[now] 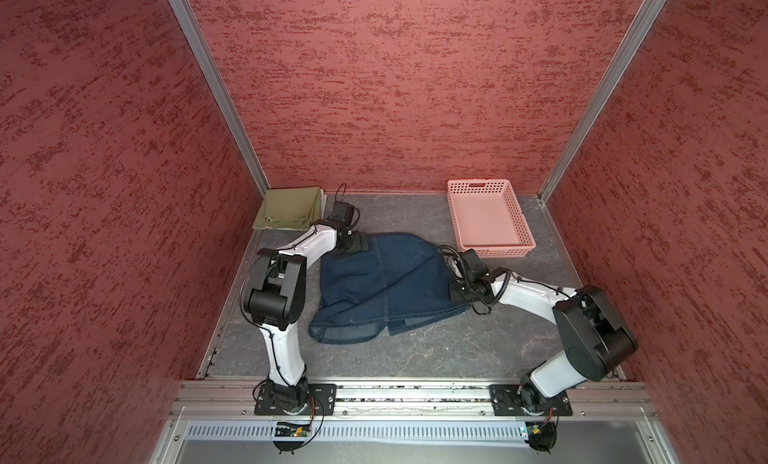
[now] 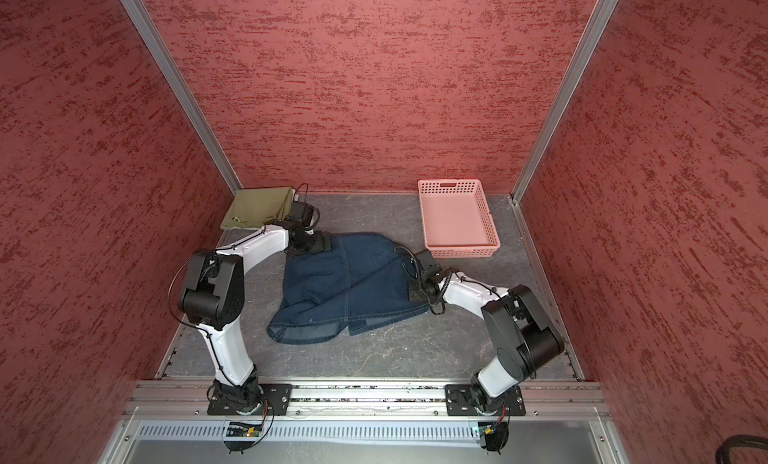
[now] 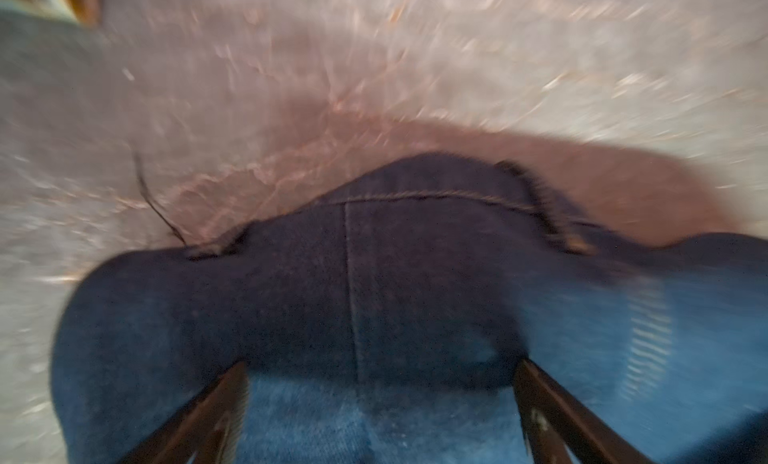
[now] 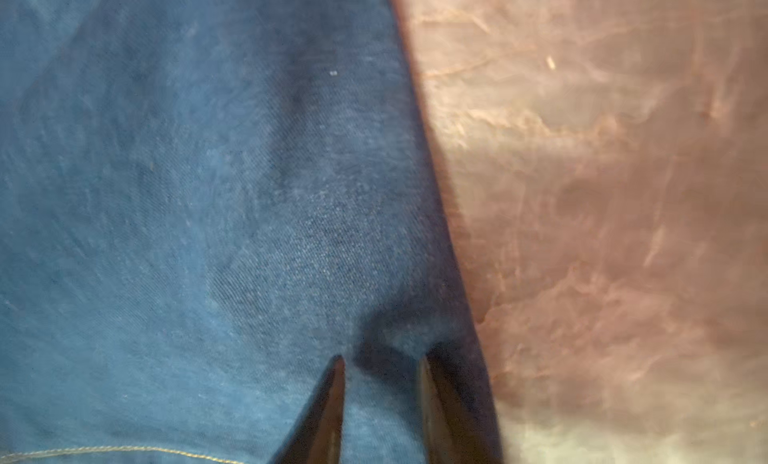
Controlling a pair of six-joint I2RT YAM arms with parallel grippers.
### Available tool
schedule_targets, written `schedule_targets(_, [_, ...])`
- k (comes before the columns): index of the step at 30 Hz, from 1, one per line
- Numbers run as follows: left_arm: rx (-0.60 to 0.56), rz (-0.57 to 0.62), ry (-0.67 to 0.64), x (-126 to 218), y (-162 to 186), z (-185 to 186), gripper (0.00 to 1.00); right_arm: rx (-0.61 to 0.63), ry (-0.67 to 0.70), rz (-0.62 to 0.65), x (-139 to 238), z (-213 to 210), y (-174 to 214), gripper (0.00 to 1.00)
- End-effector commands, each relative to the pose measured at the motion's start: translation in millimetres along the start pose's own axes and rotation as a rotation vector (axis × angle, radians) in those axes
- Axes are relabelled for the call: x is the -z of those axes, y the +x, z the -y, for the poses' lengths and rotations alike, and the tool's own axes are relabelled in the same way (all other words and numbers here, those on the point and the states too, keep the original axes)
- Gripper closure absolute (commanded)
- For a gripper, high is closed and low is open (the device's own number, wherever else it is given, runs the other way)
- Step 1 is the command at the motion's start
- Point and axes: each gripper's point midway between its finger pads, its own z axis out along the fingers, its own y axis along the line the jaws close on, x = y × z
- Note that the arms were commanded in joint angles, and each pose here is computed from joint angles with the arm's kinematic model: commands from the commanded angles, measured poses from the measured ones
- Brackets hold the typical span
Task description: Fold and stack the skirts
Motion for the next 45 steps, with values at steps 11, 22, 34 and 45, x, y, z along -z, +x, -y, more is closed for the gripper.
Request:
schedule_targets(11, [0.123,-0.137,-0.023,-8,66,-33,1.0,-0.025,0.025,0.028,20,8,-2,0.26])
schedule_targets(22, [0.385,-0.08,0.104,57,136,-40,1.0,-0.051,-0.016,0.009,1,15,13,0.27])
schedule_targets(34, [0.221,0.208,0.213,138,29,-9,0.09,-0.031,-0.027,0.002,-12,14,4,0.92])
schedule_targets(45, [0.131,0.216,0.283,124,-82,24,0.06,0.141,-0.091,0.391,46,-51,-165,1.0])
